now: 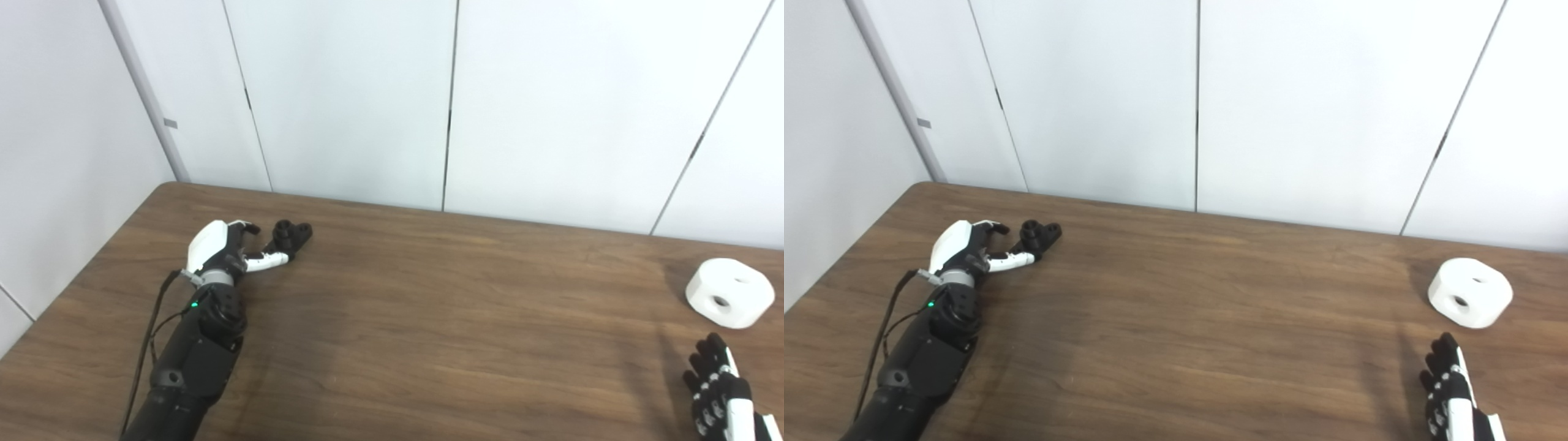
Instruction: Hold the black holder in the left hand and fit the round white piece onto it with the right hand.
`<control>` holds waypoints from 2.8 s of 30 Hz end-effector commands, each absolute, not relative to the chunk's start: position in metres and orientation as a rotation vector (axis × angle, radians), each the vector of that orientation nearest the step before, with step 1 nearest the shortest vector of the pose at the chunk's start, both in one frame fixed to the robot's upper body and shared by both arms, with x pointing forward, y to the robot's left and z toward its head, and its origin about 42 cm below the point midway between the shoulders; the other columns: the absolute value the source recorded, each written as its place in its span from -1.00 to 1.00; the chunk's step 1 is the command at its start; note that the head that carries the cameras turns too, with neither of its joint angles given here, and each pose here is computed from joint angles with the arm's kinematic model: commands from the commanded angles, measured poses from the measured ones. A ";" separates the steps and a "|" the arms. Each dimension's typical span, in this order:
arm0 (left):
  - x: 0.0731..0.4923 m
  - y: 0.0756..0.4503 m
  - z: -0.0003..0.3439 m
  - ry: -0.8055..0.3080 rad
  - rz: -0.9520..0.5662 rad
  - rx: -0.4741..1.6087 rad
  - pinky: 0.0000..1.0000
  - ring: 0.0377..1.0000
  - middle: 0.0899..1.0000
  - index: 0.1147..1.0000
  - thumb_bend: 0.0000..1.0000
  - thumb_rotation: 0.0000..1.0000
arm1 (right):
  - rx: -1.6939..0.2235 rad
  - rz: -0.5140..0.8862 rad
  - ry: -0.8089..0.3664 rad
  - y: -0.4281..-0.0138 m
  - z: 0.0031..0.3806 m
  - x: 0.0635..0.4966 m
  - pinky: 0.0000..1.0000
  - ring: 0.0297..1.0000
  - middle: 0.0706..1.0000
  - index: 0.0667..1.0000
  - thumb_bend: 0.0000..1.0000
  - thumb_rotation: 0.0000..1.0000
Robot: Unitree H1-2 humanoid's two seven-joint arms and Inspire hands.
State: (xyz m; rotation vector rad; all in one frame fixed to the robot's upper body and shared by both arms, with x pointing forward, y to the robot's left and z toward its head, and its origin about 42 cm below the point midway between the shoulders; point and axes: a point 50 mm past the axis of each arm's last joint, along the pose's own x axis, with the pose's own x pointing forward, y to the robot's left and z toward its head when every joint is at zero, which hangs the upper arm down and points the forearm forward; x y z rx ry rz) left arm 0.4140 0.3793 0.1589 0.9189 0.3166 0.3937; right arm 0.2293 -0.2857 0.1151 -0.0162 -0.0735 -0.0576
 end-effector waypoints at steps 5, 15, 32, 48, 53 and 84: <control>0.429 0.378 0.186 0.222 0.408 0.963 1.00 0.92 0.76 0.41 0.69 -0.28 | -0.008 -0.053 -0.083 -0.281 0.117 0.227 1.00 1.00 1.00 1.00 0.01 1.00; 0.430 0.377 0.181 0.240 0.396 0.977 1.00 0.94 0.77 0.42 0.65 -0.27 | -0.022 -0.060 -0.084 -0.281 0.118 0.227 1.00 1.00 1.00 1.00 0.04 1.00; 0.428 0.379 0.175 0.266 0.415 0.960 0.99 0.90 0.73 0.29 0.63 -0.43 | -0.010 -0.060 -0.085 -0.280 0.118 0.226 1.00 1.00 1.00 1.00 0.01 1.00; 0.429 0.381 0.171 0.218 0.453 0.906 1.00 0.82 0.58 -0.17 0.04 -0.91 | -0.012 -0.067 -0.082 -0.282 0.120 0.224 1.00 1.00 1.00 1.00 0.04 1.00; 0.431 0.379 0.169 0.214 0.458 0.905 1.00 0.84 0.56 -0.17 0.04 -0.92 | -0.009 -0.067 -0.087 -0.281 0.120 0.225 1.00 1.00 1.00 1.00 0.03 1.00; 0.412 0.349 0.168 0.118 0.267 1.020 0.91 0.78 0.54 -0.16 0.04 -0.91 | -0.009 -0.056 -0.091 -0.277 0.120 0.228 1.00 1.00 1.00 1.00 0.02 1.00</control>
